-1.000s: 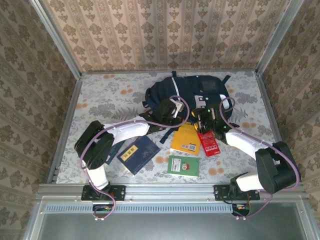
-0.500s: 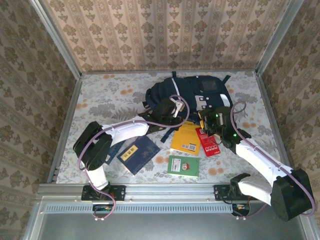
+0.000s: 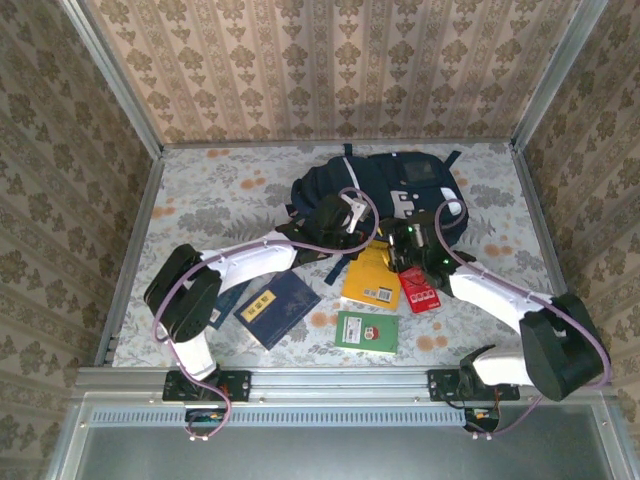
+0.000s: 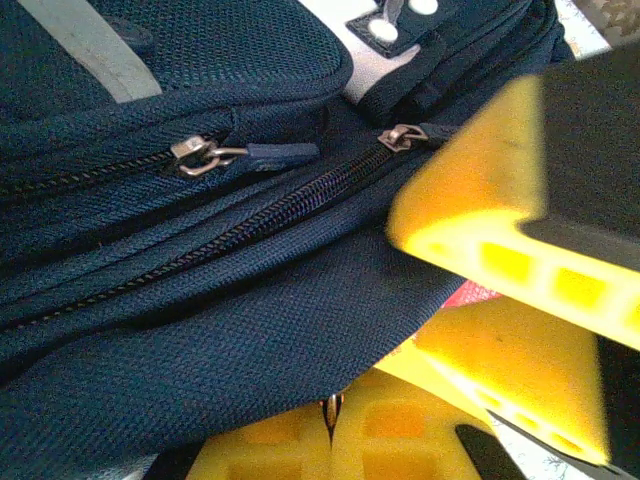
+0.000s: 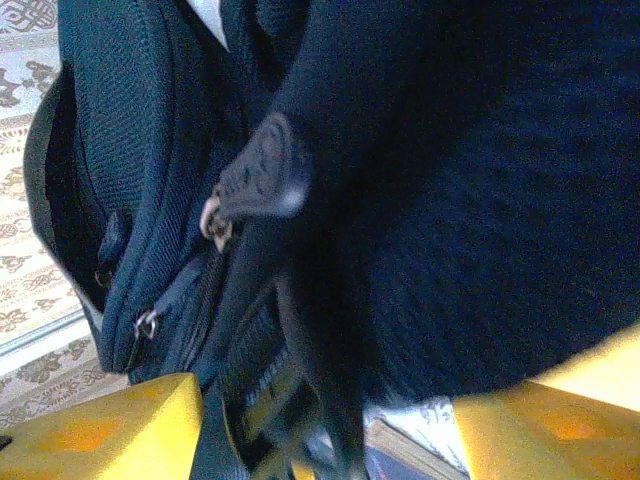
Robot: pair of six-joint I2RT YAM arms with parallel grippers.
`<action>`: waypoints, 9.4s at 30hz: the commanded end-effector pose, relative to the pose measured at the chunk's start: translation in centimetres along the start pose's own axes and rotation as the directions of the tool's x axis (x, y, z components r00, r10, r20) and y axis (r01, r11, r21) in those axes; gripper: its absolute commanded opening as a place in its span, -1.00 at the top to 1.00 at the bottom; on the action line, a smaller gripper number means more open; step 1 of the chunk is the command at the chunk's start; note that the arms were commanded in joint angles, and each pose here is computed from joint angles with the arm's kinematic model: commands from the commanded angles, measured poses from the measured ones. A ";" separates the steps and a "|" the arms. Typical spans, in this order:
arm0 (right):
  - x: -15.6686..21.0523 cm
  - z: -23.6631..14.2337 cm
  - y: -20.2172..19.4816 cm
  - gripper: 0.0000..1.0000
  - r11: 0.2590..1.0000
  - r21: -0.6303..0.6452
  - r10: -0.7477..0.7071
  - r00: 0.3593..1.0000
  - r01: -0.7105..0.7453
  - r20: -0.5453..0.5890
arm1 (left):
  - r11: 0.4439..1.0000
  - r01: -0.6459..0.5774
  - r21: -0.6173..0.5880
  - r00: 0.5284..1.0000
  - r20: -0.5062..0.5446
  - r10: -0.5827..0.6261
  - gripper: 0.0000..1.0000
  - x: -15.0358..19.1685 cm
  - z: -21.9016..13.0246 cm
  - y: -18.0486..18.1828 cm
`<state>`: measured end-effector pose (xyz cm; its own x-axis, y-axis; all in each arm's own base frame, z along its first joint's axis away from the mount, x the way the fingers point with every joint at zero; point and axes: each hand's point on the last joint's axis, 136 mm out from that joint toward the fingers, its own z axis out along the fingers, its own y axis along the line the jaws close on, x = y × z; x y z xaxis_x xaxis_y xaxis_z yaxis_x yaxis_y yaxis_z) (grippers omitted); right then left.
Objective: Pack the student bag
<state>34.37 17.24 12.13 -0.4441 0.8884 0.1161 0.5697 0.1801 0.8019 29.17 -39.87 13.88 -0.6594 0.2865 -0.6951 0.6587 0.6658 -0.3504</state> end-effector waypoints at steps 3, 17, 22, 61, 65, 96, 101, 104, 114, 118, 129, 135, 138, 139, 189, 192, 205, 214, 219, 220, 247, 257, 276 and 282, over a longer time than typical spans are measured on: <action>-1.3 1.8 2.7 -0.06 0.998 -0.039 -0.041 0.998 0.043 0.041 | 0.996 -0.049 0.081 0.993 0.111 0.040 1.00 -3.7 -3.0 -3.1; -4.9 -1.2 2.2 1.00 0.990 0.041 -0.139 0.981 0.135 0.137 | 0.998 -0.056 -0.028 0.998 0.018 0.056 1.00 -1.7 -4.6 0.4; -5.7 -1.8 1.9 1.00 0.982 0.085 -0.181 0.975 0.171 0.131 | 0.999 -0.032 -0.042 0.999 0.005 0.032 1.00 -1.6 -5.6 2.0; -7.7 -6.3 1.9 -0.23 0.853 0.345 -0.428 0.903 0.392 0.031 | 0.983 0.179 -0.039 0.984 0.009 -0.179 1.00 -1.9 -7.7 6.0; -4.2 -7.1 4.1 -0.20 0.860 0.205 -0.474 0.880 0.468 -0.020 | 0.986 0.166 -0.011 0.986 0.013 -0.166 1.00 -2.7 -7.8 4.6; 9.6 -4.4 6.4 -0.30 -0.703 -0.324 -0.708 -0.668 0.633 0.231 | 0.982 0.122 0.142 0.990 0.055 -0.131 1.00 -3.3 -12.5 0.9; 10.1 -3.2 7.8 -0.26 -0.699 -0.316 -0.714 -0.648 0.642 0.265 | 0.978 0.120 0.170 0.990 0.054 -0.130 1.00 -2.5 -12.8 0.4; 10.1 -1.9 7.7 -0.23 -0.686 -0.312 -0.727 -0.638 0.658 0.254 | 0.975 0.115 0.192 0.990 0.062 -0.129 1.00 -2.3 -13.1 0.1; 10.9 0.2 4.2 0.63 -0.757 -0.308 -0.645 -0.737 0.577 0.204 | 0.968 0.083 0.237 0.992 0.071 -0.103 1.00 -2.8 -14.3 -1.5; 10.3 -0.3 3.5 1.00 -0.795 -0.276 -0.598 -0.776 0.541 0.200 | 0.989 0.068 0.131 0.995 0.063 -0.077 1.00 -2.6 -14.9 0.1; 10.0 -3.7 4.1 1.00 -0.863 -0.173 -0.505 -0.815 0.475 0.283 | 0.980 0.184 -0.071 0.983 -0.011 -0.185 1.00 -0.1 -15.2 6.9; 9.9 -4.3 3.4 1.00 -0.888 -0.150 -0.460 -0.836 0.435 0.298 | 0.966 0.224 -0.127 0.974 -0.006 -0.227 1.00 0.3 -15.5 9.1; 9.8 -4.3 3.4 1.00 -0.891 -0.140 -0.453 -0.839 0.431 0.302 | 0.963 0.244 -0.113 0.969 -0.014 -0.247 1.00 0.6 -15.1 9.1; 9.8 -4.3 3.3 1.00 -0.891 -0.141 -0.453 -0.838 0.431 0.305 | 0.963 0.253 -0.097 0.967 -0.018 -0.256 1.00 0.7 -14.9 8.9; 13.5 -4.5 3.7 -0.05 -0.734 -0.202 -0.679 -0.695 0.648 0.235 | 0.970 0.058 0.235 0.998 -0.031 -0.053 1.00 3.2 -15.3 -4.0; 13.3 -4.9 3.4 0.23 -0.749 -0.194 -0.662 -0.711 0.633 0.238 | 0.977 0.057 0.207 0.998 -0.029 -0.052 1.00 3.5 -15.4 -3.5; 13.2 -5.4 2.9 1.00 -0.784 -0.185 -0.621 -0.749 0.593 0.231 | 0.997 0.063 0.047 0.997 -0.057 -0.061 1.00 4.2 -15.3 -0.4; 13.6 -6.6 2.9 1.00 -0.799 -0.183 -0.601 -0.756 0.572 0.262 | 0.989 0.148 -0.009 0.988 -0.051 -0.148 1.00 3.7 -16.6 3.0; 13.5 -6.8 2.7 1.00 -0.818 -0.175 -0.576 -0.776 0.548 0.257 | 0.980 0.196 -0.029 0.979 -0.050 -0.197 1.00 3.4 -16.9 4.8; 13.5 -6.9 2.7 1.00 -0.822 -0.173 -0.570 -0.780 0.543 0.259 | 0.977 0.209 -0.038 0.976 -0.052 -0.210 1.00 3.4 -16.9 5.2; 13.4 -14.6 9.8 -0.26 -0.358 -0.217 -0.852 -0.223 0.908 0.473 | 0.962 0.183 0.203 0.983 -0.025 -0.182 1.00 -1.3 -13.7 0.1; 2.6 -14.4 5.9 0.07 0.249 0.200 -0.969 0.242 0.948 0.058 | 0.966 0.128 0.227 0.990 -0.091 -0.110 1.00 0.0 -11.7 -2.3; -6.2 -9.9 -9.9 0.53 0.838 0.512 -0.271 0.958 0.185 0.096 | 0.970 0.118 0.211 0.992 -0.077 -0.104 1.00 0.4 -12.5 -2.1; -8.0 -3.6 -6.0 0.39 0.983 0.130 -0.150 0.979 0.133 0.137 | 0.968 0.121 0.221 0.991 -0.086 -0.104 1.00 0.9 -12.2 -2.4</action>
<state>25.98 5.84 5.78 -0.4923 0.8634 -0.1100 0.7430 0.4827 0.4636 22.75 -31.99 18.96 -0.8135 0.2874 -0.5057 0.5651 0.5961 -0.5703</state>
